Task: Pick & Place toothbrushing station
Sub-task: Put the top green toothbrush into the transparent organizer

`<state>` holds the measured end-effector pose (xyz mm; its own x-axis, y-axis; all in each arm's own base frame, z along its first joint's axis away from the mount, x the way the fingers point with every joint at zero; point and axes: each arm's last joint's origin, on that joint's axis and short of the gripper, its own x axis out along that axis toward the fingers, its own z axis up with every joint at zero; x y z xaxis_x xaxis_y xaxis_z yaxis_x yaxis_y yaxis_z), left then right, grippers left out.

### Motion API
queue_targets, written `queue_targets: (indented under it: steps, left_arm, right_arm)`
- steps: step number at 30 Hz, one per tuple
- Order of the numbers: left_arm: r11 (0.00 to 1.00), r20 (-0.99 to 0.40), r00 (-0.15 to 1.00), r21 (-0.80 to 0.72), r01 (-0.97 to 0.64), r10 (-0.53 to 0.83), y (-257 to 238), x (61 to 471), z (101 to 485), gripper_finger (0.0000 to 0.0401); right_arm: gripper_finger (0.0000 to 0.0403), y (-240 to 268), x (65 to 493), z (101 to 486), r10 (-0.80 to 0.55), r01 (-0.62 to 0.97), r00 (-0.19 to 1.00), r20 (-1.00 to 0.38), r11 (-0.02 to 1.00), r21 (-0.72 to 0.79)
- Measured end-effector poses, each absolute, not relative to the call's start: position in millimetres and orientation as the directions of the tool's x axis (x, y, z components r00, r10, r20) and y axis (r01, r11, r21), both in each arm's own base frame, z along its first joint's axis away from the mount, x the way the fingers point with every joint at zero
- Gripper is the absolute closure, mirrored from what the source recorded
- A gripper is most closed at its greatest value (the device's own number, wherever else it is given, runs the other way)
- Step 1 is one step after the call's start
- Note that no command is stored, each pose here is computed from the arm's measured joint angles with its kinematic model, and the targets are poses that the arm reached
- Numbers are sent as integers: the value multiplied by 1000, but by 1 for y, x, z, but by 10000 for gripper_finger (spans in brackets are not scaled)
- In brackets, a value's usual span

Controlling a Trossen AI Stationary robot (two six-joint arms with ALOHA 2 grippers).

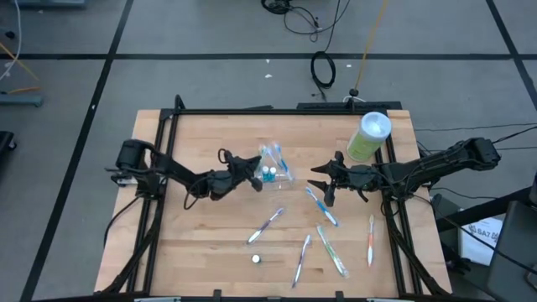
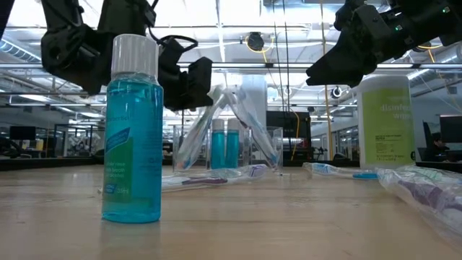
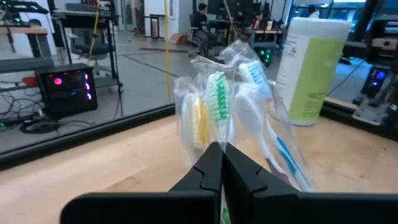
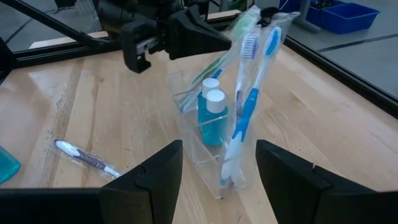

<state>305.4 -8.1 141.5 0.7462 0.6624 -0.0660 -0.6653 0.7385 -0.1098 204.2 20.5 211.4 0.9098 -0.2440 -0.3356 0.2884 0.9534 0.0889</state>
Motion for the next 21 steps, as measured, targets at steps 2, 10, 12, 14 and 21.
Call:
queue_targets:
  steps: [2,10,12,14,21]
  left_arm:
    - [743,-69,751,-108,-660,657,-11,306,140,398]
    - [760,-74,767,-109,-641,637,-18,305,139,390]
    - [766,-81,774,-111,-633,628,-18,305,138,396]
    - [774,-92,783,-114,-623,616,-18,306,137,398]
    - [785,-98,800,-151,-601,593,-19,306,136,367]
  right_arm:
    - [206,21,204,211,-244,288,910,-336,953,89]
    - [206,21,204,211,-244,289,908,-339,953,87]
    - [206,21,204,211,-244,289,908,-339,953,87]
    - [206,21,204,211,-244,289,909,-339,953,88]
    - [206,21,204,211,-244,291,909,-338,952,97]
